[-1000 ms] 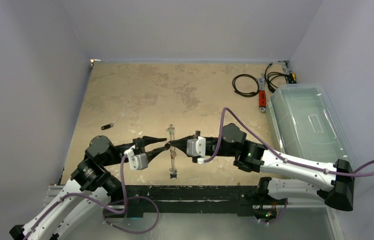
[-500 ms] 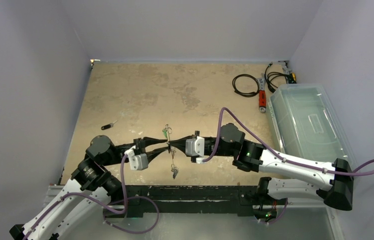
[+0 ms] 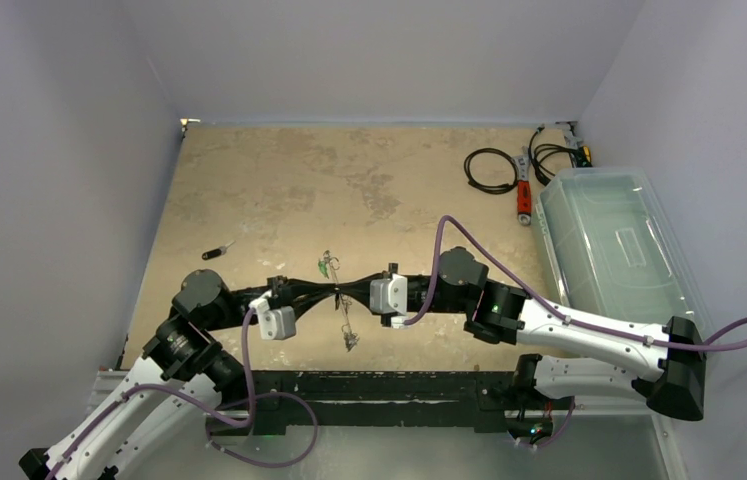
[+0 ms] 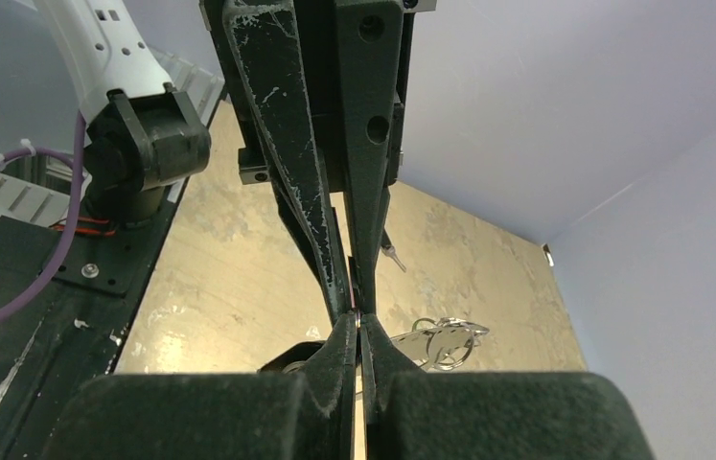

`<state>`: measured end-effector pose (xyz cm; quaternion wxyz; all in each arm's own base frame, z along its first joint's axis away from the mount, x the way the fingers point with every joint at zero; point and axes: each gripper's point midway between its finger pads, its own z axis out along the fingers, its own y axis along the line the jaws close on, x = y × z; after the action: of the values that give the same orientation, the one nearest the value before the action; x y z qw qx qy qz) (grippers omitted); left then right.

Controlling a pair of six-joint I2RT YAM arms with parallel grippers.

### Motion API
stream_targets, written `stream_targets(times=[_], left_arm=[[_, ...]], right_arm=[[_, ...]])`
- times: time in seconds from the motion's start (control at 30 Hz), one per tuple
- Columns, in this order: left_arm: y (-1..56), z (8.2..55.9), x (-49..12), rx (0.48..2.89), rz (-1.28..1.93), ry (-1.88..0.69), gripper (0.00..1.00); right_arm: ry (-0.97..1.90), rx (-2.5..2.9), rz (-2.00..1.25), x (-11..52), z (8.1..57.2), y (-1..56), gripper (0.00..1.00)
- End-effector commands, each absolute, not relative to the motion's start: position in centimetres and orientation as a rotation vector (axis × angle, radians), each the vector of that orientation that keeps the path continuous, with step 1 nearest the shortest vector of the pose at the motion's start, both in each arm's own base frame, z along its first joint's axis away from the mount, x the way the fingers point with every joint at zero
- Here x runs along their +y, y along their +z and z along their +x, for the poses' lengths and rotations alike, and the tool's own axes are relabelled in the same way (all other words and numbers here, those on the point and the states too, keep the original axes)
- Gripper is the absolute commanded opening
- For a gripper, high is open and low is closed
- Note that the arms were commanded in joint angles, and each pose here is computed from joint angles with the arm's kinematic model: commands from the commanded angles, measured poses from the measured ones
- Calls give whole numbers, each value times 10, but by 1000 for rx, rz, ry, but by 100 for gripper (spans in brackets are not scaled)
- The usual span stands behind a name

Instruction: Put the keys on the keyring

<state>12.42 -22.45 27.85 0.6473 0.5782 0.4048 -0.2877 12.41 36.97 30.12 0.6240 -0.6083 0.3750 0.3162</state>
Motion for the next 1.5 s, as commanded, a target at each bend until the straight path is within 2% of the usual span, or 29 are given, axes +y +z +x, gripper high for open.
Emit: stream_targets(times=[0.0, 0.2, 0.33, 0.6, 0.87, 1.47], left_arm=[[293, 122, -225, 869, 1325, -645, 0], [293, 129, -221, 900, 1303, -603, 0], [291, 135, -219, 935, 1291, -578, 0], [278, 148, -221, 1030, 1298, -572, 0], [265, 156, -224, 1112, 1308, -582, 0], [263, 156, -224, 1118, 1311, -589, 0]], right_arm=[[736, 780, -1331, 370, 122, 332, 0], [725, 794, -1332, 369, 124, 329, 0], [613, 889, -1319, 367, 146, 318, 20], [524, 991, -1354, 363, 162, 303, 35], [529, 1023, -1432, 365, 158, 289, 34], [573, 1092, -1554, 376, 152, 260, 26]])
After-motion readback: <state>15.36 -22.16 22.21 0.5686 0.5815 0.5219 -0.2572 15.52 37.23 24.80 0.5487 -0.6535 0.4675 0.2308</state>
